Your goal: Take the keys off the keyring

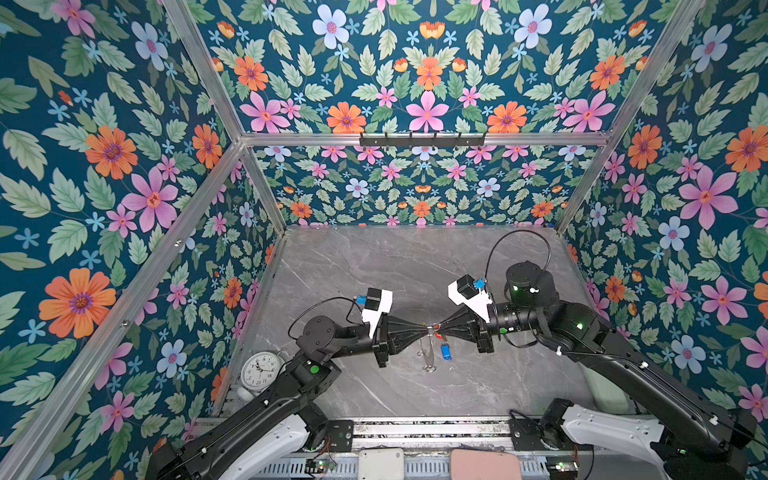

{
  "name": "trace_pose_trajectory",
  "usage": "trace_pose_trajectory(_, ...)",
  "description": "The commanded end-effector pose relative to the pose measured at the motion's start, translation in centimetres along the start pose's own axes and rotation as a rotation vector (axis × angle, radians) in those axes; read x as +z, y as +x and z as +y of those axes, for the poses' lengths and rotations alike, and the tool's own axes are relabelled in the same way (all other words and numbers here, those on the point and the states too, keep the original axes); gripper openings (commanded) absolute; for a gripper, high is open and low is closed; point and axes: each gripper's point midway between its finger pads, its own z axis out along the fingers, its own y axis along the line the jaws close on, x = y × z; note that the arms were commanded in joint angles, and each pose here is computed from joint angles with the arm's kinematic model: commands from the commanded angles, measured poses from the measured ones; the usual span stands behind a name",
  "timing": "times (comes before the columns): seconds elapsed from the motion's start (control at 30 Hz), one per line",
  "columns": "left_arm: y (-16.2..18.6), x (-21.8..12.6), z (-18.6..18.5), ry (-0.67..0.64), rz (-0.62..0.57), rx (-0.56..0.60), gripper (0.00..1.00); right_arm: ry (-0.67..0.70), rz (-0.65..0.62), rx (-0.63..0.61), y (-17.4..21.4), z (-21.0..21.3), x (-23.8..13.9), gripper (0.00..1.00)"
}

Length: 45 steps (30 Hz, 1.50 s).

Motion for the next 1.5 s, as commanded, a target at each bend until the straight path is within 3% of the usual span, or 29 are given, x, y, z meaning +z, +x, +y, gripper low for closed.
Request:
trace_pose_trajectory(0.0,-0.3,0.0,-0.9,0.04,-0.002,0.024,0.0,-0.011,0.008,-0.009,0.0,0.1,0.0,0.0)
trace_pose_trajectory(0.9,-1.8,-0.4,-1.5,0.064,-0.1,0.029,0.0,-0.062,0.006,0.032,1.1,0.1,1.1,0.0)
trace_pose_trajectory(1.47,-2.0,-0.3,-3.6,0.199,-0.068,-0.063,0.0,0.002,0.039,-0.026,0.4,-0.6,0.6,0.0)
